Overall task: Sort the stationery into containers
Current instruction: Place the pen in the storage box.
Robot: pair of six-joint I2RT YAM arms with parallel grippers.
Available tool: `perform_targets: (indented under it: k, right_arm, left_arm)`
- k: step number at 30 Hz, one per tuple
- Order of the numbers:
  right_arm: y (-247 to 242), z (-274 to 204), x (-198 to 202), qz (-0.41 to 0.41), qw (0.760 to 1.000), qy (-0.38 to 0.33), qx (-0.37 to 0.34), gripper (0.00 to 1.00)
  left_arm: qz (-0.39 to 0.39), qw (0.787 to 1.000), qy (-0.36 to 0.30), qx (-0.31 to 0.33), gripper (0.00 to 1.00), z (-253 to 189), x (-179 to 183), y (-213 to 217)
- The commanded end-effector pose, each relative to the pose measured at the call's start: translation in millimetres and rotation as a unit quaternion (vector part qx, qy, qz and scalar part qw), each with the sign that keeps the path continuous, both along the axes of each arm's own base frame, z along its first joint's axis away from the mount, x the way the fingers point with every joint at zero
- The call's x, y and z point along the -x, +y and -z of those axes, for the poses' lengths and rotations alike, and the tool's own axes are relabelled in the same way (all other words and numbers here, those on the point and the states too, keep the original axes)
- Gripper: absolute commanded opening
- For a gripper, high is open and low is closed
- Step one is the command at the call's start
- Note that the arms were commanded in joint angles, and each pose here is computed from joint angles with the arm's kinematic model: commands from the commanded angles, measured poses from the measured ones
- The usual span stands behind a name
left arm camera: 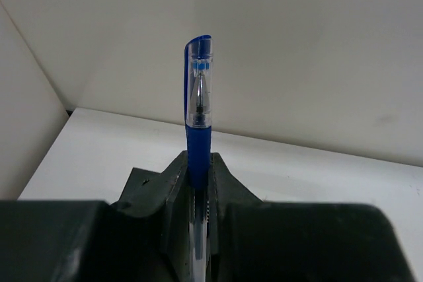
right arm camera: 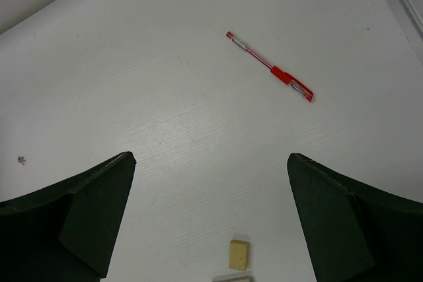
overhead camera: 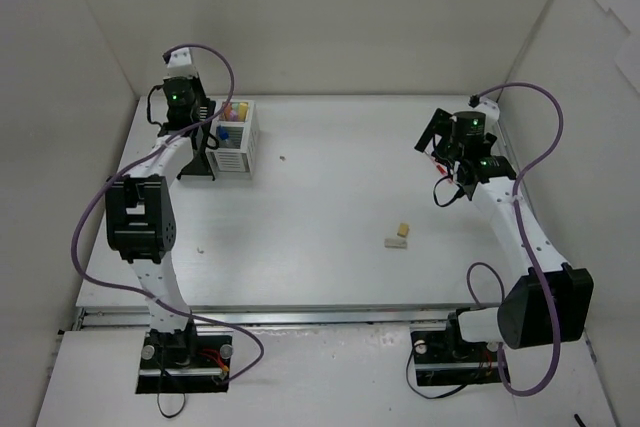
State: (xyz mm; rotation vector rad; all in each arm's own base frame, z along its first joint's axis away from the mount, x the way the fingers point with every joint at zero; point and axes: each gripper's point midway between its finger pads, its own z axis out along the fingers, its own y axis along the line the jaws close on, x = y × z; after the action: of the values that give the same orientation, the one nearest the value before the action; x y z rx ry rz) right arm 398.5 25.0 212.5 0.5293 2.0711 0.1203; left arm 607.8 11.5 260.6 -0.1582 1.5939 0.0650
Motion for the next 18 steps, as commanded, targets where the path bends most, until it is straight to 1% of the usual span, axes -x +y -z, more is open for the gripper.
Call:
perform_targets:
  k: [1, 3, 4, 6, 7, 8, 9, 10, 12, 13, 14, 15, 16, 17, 18]
  right_arm:
    - [-9.8, -18.4, -18.0, 0.013, 0.999, -0.052, 0.011, 0.98]
    - [-12.3, -17.7, -19.9, 0.006, 0.998, -0.054, 0.021, 0.98]
    - [-11.5, -15.0, -20.8, -0.001, 0.998, -0.051, 0.023, 0.98]
    - [-14.1, -12.0, -21.9, -0.02, 0.998, -0.045, 0.043, 0.98]
    - [-11.6, -8.6, -24.0, -0.034, 0.998, -0.039, 0.047, 0.98]
    - [-14.9, -7.6, -24.2, -0.043, 0.996, -0.036, 0.064, 0.98]
    - [-14.5, -6.0, -25.2, -0.05, 0.996, -0.034, 0.069, 0.98]
    - [-17.8, -2.0, -26.1, -0.046, 0.996, -0.028, 0.073, 0.98]
    - [-24.3, 7.1, -27.9, -0.042, 0.996, -0.016, 0.077, 0.98]
    - [-28.3, 10.2, -29.0, -0.038, 0.996, -0.011, 0.079, 0.98]
    - [-30.9, 13.3, -30.0, -0.035, 0.996, -0.007, 0.079, 0.98]
    - [-28.4, 19.7, -33.8, -0.054, 0.996, 0.0, 0.076, 0.98]
    - [-28.5, 26.0, -34.3, -0.081, 0.992, 0.014, 0.093, 0.98]
    - [-29.1, 29.4, -35.5, -0.09, 0.991, 0.022, 0.101, 0.98]
    - [-22.8, 38.1, -37.2, -0.128, 0.985, 0.042, 0.11, 0.98]
  left_arm:
    - [-0.028, 0.996, -0.089, 0.01, 0.0, -65.2, -18.0, 12.3]
    - [-0.047, 0.995, -0.084, 0.011, 0.0, -58.4, -24.8, 18.4]
    - [-0.056, 0.995, -0.077, 0.011, 0.0, -48.1, -30.5, 25.7]
    - [-0.069, 0.994, -0.08, 0.008, 0.0, -49.1, -36.1, 30.5]
    - [-0.074, 0.994, -0.075, 0.007, 0.0, -40.4, -40.5, 32.1]
    - [-0.081, 0.993, -0.082, 0.005, 0.0, -44.0, -43.3, 34.6]
    - [-0.089, 0.993, -0.075, 0.003, 0.0, -34.4, -47.0, 37.6]
    - [-0.093, 0.993, -0.078, 0.003, 0.0, -36.7, -49.0, 38.9]
    - [-0.103, 0.992, -0.068, 0.011, 0.0, -21.4, -54.7, 46.0]
    - [-0.104, 0.992, -0.071, 0.017, 0.0, -24.5, -57.2, 46.0]
    - [-0.109, 0.992, -0.055, 0.028, 0.01, -13.2, -58.8, 52.0]
    - [-0.109, 0.992, -0.043, 0.035, 0.02, -3.4, -60.5, 51.2]
    - [-0.114, 0.992, -0.034, 0.041, 0.03, 3.0, -58.8, 57.5]
    - [-0.104, 0.993, -0.029, 0.046, 0.03, 7.5, -58.4, 53.5]
    - [-0.103, 0.993, -0.024, 0.053, 0.09, 13.6, -53.8, 52.3]
